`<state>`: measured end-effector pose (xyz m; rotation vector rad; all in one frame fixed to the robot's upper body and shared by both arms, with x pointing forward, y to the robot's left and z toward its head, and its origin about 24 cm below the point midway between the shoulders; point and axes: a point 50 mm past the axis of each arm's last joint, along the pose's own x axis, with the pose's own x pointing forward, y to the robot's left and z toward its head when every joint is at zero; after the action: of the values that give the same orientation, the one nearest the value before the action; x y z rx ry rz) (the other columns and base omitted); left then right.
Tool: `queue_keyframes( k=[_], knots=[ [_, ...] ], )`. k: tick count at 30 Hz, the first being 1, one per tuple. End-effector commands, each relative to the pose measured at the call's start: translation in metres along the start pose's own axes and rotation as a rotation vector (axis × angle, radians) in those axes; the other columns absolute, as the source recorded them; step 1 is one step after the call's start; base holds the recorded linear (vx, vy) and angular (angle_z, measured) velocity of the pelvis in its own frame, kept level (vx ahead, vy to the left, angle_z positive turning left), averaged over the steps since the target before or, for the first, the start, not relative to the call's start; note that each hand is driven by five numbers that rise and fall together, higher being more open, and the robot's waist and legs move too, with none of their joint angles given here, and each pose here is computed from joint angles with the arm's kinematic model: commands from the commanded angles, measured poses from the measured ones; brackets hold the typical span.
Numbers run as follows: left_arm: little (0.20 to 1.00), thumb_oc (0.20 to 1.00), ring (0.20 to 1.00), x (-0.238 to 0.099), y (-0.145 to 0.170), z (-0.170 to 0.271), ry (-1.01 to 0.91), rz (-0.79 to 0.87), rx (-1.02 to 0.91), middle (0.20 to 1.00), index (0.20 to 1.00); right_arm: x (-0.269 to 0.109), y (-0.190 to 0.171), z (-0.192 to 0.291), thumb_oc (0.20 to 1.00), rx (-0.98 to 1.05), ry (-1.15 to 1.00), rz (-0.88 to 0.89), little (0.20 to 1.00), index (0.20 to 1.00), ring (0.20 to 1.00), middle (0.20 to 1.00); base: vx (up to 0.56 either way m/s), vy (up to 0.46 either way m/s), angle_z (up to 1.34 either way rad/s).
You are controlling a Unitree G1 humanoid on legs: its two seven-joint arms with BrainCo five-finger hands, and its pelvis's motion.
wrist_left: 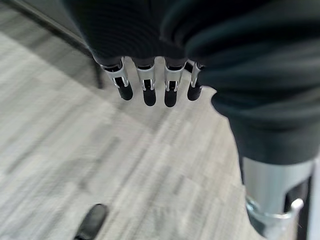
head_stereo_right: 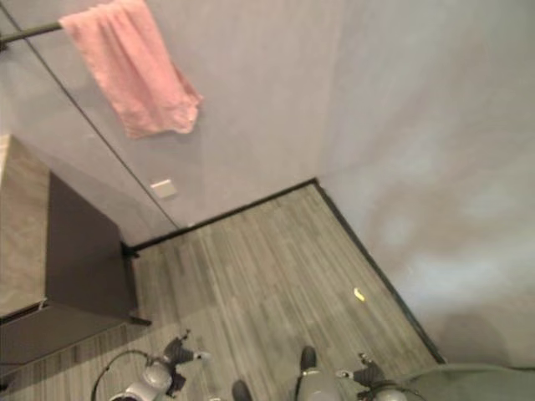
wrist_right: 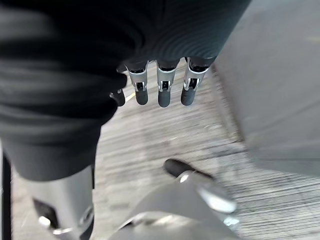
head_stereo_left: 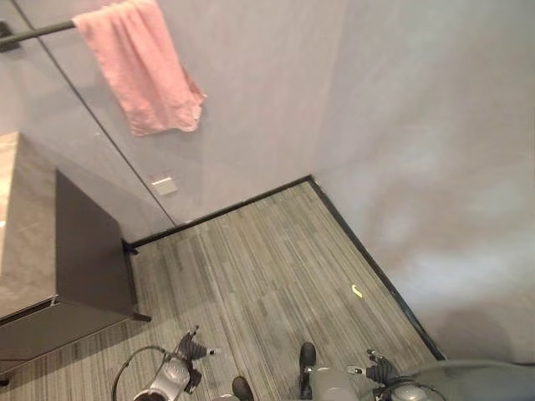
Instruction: Put brush and paste in cup on sink, flatten towel.
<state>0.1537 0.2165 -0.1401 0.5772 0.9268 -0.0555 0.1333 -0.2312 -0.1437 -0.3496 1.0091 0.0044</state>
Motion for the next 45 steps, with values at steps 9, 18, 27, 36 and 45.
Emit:
queue_keyframes(
  k=[9,18,27,36,45],
  knots=[
    [1.000,1.000,1.000,0.004,0.016,0.012,-0.047,0.028,-0.004,1.000,1.000,0.007,0.019,0.025,1.000,-0.013,-0.051,0.044,1.000,1.000,1.000,1.000,0.00,0.075,0.27],
    [1.000,1.000,1.000,0.005,0.020,0.014,-0.048,0.026,-0.010,1.000,1.000,0.005,0.010,0.010,1.000,0.111,0.007,-0.009,1.000,1.000,1.000,1.000,0.04,0.060,-0.01],
    [1.000,1.000,1.000,0.007,0.014,0.020,-0.051,-0.001,-0.036,1.000,1.000,-0.003,0.003,-0.025,1.000,0.127,0.111,-0.035,1.000,1.000,1.000,1.000,0.28,-0.035,0.35],
    [1.000,1.000,1.000,0.010,0.012,0.032,-0.067,-0.005,-0.032,1.000,1.000,-0.006,-0.008,-0.034,1.000,0.023,0.135,-0.047,1.000,1.000,1.000,1.000,0.30,-0.158,0.35],
    [1.000,1.000,1.000,0.012,0.018,0.047,-0.128,0.021,0.003,1.000,1.000,-0.005,-0.010,-0.030,1.000,-0.064,0.120,-0.046,1.000,1.000,1.000,1.000,0.25,0.020,0.06]
  ],
)
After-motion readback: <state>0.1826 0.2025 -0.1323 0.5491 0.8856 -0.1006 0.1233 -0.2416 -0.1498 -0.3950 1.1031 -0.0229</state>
